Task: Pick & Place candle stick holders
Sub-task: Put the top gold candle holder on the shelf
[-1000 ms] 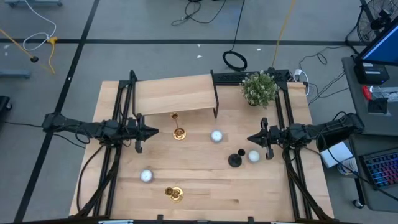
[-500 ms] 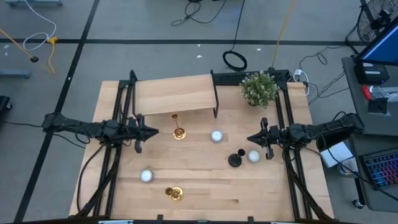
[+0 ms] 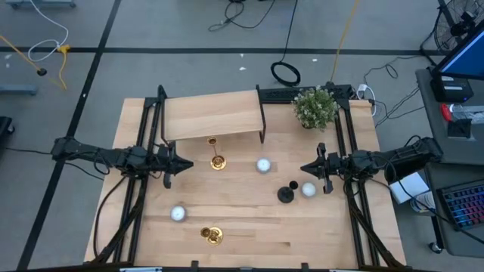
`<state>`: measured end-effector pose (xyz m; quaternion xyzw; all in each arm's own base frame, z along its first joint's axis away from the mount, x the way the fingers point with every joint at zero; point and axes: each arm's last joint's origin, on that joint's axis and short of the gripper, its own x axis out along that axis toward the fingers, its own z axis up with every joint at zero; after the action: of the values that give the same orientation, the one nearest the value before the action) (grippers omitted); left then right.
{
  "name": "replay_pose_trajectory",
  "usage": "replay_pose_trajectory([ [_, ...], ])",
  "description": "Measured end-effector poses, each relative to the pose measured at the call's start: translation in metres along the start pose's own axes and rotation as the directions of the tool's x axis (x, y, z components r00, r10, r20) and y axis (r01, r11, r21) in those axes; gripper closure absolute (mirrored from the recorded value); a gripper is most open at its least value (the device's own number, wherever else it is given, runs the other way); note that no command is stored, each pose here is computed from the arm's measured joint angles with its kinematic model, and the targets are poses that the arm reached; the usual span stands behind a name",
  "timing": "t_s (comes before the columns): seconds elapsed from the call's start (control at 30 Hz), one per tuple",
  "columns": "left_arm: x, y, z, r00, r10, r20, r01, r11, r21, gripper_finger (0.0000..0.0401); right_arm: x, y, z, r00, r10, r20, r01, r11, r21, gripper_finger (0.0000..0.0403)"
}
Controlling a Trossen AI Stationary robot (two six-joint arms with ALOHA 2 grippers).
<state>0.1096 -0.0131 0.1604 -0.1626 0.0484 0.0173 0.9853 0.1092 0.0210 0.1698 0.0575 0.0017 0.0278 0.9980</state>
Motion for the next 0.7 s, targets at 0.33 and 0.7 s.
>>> replay_pose_trajectory([
  [0.33, -0.0003, -0.0009, -0.0060, 0.993, -0.076, -0.086, 0.074, 0.997, -0.027, 0.0370, 0.0000, 0.0000, -0.0001, 1.000, 0.000, 0.000, 0.000, 1.000, 0.000, 0.0399],
  [0.7, -0.0003, -0.0009, -0.0060, 0.993, -0.076, -0.086, 0.081, 0.996, 0.045, 0.0370, 0.0000, 0.0000, -0.0001, 1.000, 0.000, 0.000, 0.000, 1.000, 0.000, 0.0399],
])
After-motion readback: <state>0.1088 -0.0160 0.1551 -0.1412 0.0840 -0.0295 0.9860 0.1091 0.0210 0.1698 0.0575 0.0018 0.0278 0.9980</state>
